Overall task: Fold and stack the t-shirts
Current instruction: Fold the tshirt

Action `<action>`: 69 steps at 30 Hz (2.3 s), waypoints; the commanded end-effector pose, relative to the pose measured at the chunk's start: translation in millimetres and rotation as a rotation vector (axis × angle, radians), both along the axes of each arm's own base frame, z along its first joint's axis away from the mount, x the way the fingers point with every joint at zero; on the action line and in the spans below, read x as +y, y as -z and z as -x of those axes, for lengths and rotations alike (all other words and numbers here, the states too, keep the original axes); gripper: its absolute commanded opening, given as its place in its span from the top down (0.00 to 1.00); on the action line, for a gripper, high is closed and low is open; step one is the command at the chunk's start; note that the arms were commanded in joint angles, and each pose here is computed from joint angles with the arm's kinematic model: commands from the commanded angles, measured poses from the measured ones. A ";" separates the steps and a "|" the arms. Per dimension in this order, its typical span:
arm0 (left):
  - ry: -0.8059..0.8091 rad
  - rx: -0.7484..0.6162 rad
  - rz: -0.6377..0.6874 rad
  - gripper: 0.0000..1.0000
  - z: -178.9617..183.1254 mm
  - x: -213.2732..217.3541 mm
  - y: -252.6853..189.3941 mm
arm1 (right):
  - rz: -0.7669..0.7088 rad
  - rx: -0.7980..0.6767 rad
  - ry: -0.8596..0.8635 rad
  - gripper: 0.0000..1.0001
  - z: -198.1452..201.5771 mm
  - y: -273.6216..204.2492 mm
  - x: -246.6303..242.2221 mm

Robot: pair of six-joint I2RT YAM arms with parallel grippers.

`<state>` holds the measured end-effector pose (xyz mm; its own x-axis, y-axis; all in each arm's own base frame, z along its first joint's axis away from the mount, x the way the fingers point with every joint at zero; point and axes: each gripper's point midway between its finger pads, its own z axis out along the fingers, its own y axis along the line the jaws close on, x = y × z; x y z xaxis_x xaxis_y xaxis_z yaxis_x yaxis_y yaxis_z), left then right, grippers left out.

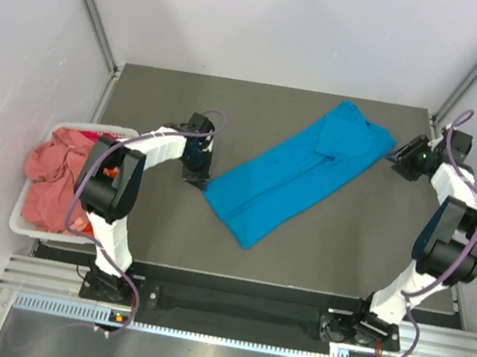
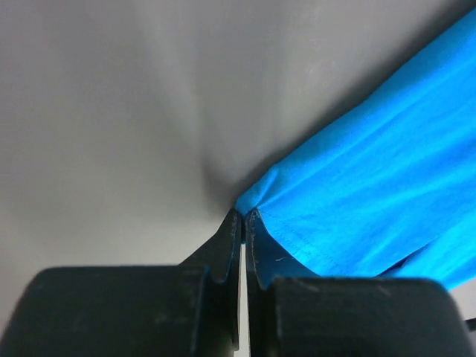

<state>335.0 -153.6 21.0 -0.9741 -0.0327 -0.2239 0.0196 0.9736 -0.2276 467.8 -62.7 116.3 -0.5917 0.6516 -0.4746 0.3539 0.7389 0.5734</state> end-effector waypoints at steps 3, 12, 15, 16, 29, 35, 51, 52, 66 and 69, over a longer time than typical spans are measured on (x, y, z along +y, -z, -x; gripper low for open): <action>-0.073 0.085 -0.060 1.00 54.9 24.7 5.8 | -0.001 -0.069 -0.017 0.55 29.3 -9.8 14.2; -0.143 0.132 -0.038 1.00 126.7 31.5 5.5 | -0.017 -0.136 -0.069 0.59 -6.4 -3.7 21.0; -0.132 0.132 -0.032 1.00 131.4 20.6 -1.6 | -0.033 -0.156 -0.076 0.57 -24.4 -3.4 20.7; -0.131 0.140 -0.018 1.00 132.8 17.8 -2.3 | -0.049 -0.151 -0.073 0.57 -31.4 6.4 20.8; -0.148 -0.068 -0.160 0.67 77.2 36.7 -51.5 | -0.083 -0.180 -0.102 0.56 -110.7 38.6 42.6; -0.096 -0.134 -0.107 0.68 56.6 23.0 -70.3 | -0.067 -0.131 -0.069 0.58 -129.5 61.0 40.7; 0.005 -0.029 0.011 0.66 58.5 -7.7 -31.9 | -0.053 -0.291 -0.104 0.99 -227.1 43.5 46.7; 0.020 -0.012 0.028 0.64 59.8 -11.1 -29.5 | -0.043 -0.315 -0.097 0.96 -231.5 34.2 44.6; 0.076 0.057 0.130 0.61 69.3 -30.4 -11.7 | 0.009 -0.014 -0.078 0.54 -62.5 -7.1 78.1; 0.073 0.050 0.160 0.61 70.5 -35.1 -12.0 | -0.009 0.144 -0.099 0.56 10.5 11.0 117.1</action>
<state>257.9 -177.3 25.4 -0.9919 0.0058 -0.1270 0.0461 0.9474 -0.3167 509.7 17.2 84.6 -0.6673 0.6237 -0.4071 0.3469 0.7440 0.5710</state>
